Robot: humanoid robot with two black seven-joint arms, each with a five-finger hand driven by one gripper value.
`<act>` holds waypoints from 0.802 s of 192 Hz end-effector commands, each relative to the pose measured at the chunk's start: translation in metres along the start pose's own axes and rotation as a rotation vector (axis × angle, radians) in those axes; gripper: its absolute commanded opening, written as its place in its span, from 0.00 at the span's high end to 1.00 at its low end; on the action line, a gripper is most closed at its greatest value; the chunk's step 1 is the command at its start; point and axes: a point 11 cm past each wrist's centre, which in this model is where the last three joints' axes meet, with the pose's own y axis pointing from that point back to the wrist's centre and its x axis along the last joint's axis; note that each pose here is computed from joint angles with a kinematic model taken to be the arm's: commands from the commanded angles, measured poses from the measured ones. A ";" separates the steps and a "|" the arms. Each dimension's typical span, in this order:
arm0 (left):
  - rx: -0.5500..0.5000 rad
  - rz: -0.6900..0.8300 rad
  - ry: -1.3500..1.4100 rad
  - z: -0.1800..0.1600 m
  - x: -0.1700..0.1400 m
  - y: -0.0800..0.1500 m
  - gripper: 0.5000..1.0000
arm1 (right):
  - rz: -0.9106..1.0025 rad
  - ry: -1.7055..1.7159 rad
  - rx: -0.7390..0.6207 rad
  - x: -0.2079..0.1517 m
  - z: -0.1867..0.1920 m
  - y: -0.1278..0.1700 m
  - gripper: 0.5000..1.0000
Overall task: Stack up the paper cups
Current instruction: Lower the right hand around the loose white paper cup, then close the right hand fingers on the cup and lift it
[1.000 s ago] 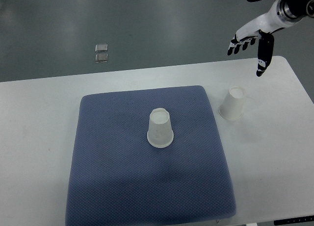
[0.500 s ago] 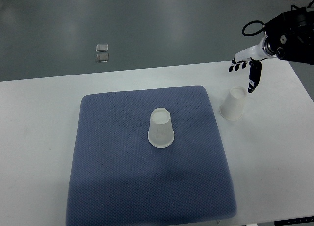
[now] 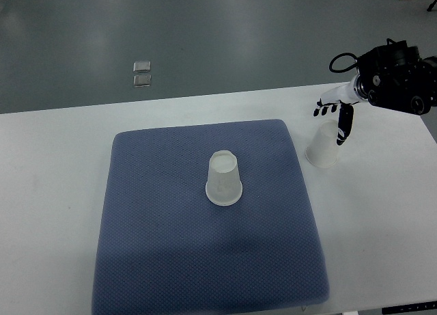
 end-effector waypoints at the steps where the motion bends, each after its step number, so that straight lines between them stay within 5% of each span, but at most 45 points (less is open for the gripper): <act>1: 0.000 -0.002 0.000 0.000 -0.001 0.000 0.00 | -0.005 -0.008 -0.011 -0.005 0.005 -0.005 0.16; 154: 0.002 0.001 0.001 -0.001 0.000 0.000 0.00 | 0.012 -0.053 0.018 -0.006 0.001 -0.011 0.18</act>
